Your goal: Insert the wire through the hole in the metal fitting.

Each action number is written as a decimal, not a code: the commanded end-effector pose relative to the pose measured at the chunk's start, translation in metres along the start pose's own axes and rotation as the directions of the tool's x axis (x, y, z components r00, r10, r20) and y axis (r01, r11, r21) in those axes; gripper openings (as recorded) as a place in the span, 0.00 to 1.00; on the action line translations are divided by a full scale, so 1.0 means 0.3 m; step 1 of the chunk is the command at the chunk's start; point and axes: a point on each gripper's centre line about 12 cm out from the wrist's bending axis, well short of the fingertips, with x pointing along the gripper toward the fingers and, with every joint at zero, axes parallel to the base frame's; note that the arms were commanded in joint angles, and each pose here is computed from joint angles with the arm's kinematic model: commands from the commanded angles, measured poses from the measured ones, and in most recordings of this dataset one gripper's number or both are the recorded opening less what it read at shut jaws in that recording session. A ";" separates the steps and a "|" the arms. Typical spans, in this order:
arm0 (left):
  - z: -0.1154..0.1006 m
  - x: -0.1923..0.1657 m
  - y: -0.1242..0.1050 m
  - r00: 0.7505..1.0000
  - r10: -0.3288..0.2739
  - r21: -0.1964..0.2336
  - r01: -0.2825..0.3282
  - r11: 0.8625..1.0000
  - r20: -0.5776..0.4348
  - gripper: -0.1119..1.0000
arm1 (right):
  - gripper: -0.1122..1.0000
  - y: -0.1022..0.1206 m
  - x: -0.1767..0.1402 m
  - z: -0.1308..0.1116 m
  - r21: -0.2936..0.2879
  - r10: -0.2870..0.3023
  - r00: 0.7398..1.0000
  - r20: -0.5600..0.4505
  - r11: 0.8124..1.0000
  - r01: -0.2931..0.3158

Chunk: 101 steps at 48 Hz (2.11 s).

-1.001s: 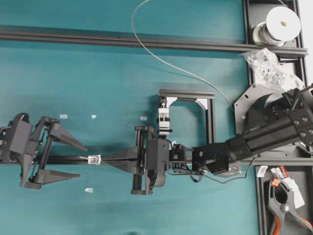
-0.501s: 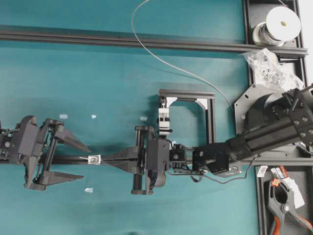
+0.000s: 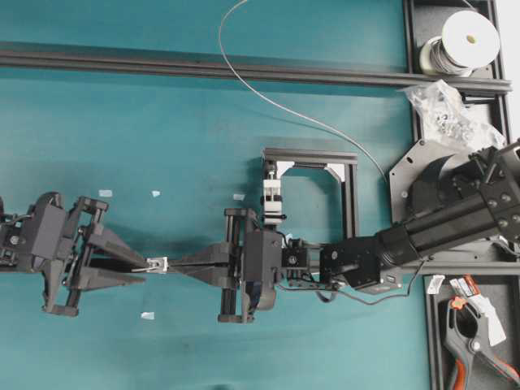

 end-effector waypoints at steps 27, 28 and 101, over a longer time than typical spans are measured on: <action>0.056 0.006 -0.009 0.999 -0.008 -0.015 0.009 1.000 0.048 0.01 | 0.10 0.024 0.004 0.034 0.019 0.018 0.999 0.030 1.000 -0.018; 0.056 0.005 -0.010 0.999 -0.010 -0.014 0.010 1.000 0.047 0.01 | 0.10 0.025 0.004 0.036 0.019 0.020 0.999 0.031 1.000 -0.020; 0.054 -0.280 -0.038 0.994 -0.037 -0.006 0.036 0.999 -0.103 0.01 | 0.93 0.043 -0.011 0.062 0.041 0.038 0.999 0.018 0.998 -0.039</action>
